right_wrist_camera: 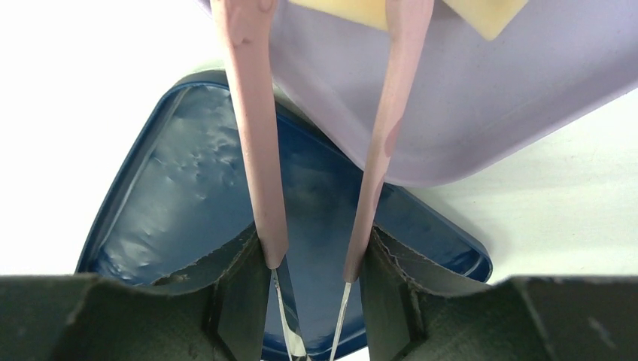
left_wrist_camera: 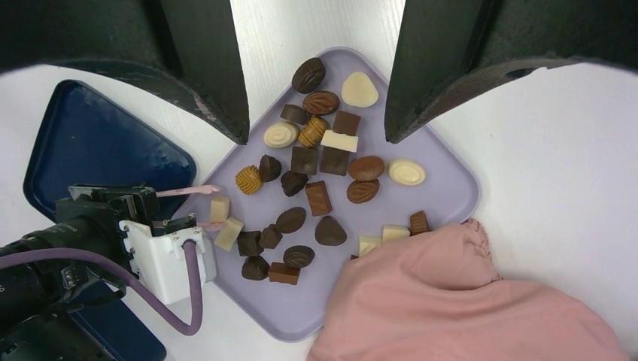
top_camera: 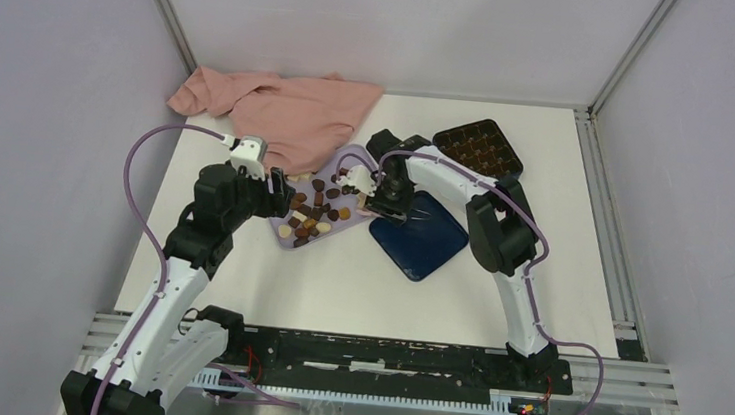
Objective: Pack the chocolate
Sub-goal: Adjust the clamp.
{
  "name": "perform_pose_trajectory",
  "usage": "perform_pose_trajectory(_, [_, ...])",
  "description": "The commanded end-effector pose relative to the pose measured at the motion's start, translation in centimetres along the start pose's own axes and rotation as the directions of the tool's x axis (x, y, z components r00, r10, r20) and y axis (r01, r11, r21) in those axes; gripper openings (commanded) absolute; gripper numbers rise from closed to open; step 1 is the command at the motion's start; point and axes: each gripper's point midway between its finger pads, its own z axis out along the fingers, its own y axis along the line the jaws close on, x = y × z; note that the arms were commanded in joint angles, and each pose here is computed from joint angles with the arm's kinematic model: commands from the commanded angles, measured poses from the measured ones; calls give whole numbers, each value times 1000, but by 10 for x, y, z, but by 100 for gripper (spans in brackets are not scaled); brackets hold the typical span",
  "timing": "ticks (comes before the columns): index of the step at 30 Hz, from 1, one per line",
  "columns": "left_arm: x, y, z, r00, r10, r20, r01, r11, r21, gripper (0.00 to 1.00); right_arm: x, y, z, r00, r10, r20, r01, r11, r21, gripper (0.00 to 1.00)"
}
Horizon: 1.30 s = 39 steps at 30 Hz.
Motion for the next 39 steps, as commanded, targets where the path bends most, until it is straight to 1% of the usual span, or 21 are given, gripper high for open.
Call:
perform_pose_trajectory(1, [-14,-3,-1,998,19,53,-21,1000,22,72,-18,-3,-7,999,-8,34,7,1000,24,49])
perform_pose_trajectory(13, [-14,-5,-1,998,22,52,-24,999,34,72,-11,-11,-5,1000,3,-9,-3,997,82,50])
perform_pose_trajectory(17, [-14,-6,-1,998,21,51,-23,999,38,72,-12,-11,-9,1000,10,3,-10,997,82,49])
perform_pose_trajectory(20, [-17,-14,-3,998,10,69,-15,997,77,72,-21,-10,-28,998,17,65,-22,997,70,49])
perform_pose_trajectory(23, [-24,-32,-10,995,-23,99,5,985,173,72,-30,-8,-57,988,19,151,-28,998,56,49])
perform_pose_trajectory(25, [-34,-52,-17,988,-94,120,59,961,272,73,-34,-4,-80,975,22,223,-32,999,40,49])
perform_pose_trajectory(27, [-46,-73,-26,970,-206,130,143,912,384,74,-38,6,-104,952,22,304,-27,1000,13,48])
perform_pose_trajectory(28, [-52,-82,-31,953,-273,131,192,878,439,76,-41,11,-118,936,17,352,-19,1000,1,48])
perform_pose_trajectory(30, [-66,-99,-43,891,-438,124,306,778,549,80,-44,24,-139,900,15,435,-1,999,-34,48])
perform_pose_trajectory(32, [-78,-106,-56,798,-591,116,400,664,632,85,-43,37,-156,863,23,505,12,998,-66,48])
perform_pose_trajectory(34, [-88,-102,-66,694,-711,114,477,573,666,90,-44,48,-170,817,36,575,23,995,-95,47])
perform_pose_trajectory(35, [-92,-99,-69,646,-755,112,511,537,671,94,-44,55,-178,794,41,606,29,994,-105,47])
perform_pose_trajectory(36, [-96,-96,-70,605,-788,110,541,509,670,94,-46,59,-183,774,43,632,32,994,-106,47])
perform_pose_trajectory(39, [-102,-93,-63,536,-838,101,628,477,615,95,-50,67,-197,724,63,687,27,992,-119,48])
